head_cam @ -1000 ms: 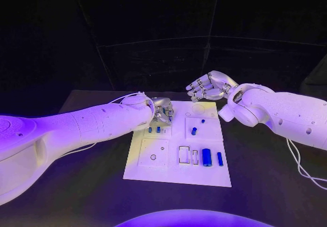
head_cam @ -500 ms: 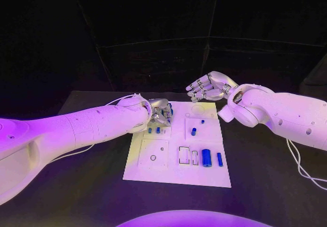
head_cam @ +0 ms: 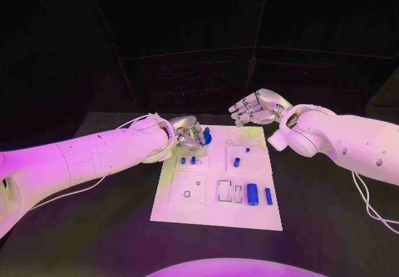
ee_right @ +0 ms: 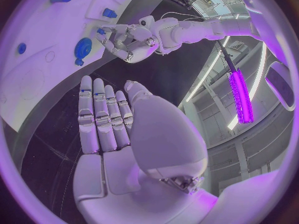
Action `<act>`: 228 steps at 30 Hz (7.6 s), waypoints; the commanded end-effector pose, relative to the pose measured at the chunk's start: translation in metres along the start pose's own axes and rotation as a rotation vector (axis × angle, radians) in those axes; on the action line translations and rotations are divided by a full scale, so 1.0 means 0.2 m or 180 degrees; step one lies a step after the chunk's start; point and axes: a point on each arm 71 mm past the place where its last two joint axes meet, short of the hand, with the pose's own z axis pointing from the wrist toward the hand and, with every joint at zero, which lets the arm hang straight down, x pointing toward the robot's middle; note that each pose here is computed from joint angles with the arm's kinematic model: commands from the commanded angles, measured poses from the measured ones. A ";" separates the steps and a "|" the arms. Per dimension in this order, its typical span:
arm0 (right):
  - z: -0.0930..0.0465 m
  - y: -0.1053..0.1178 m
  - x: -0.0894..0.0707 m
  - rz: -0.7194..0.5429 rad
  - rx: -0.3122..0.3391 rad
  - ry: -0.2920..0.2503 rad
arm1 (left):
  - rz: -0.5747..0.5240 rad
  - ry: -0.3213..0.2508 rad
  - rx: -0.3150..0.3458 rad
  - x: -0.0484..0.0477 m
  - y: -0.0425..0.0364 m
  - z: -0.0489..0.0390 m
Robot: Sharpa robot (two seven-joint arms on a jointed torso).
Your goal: Assemble the parts on the task board
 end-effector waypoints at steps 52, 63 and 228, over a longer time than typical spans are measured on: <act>-0.01 0.00 0.00 -0.0002 -0.0037 -0.0027 | -0.0120 0.0220 -0.0362 0.017 0.178 -0.044; 0.00 0.00 0.01 0.0000 -0.0041 -0.0018 | -0.0117 0.0270 -0.0364 0.029 0.164 -0.033; -0.16 -0.17 0.23 -0.2713 0.0276 0.0152 | -0.3364 -0.0923 0.0160 -0.177 0.370 -0.393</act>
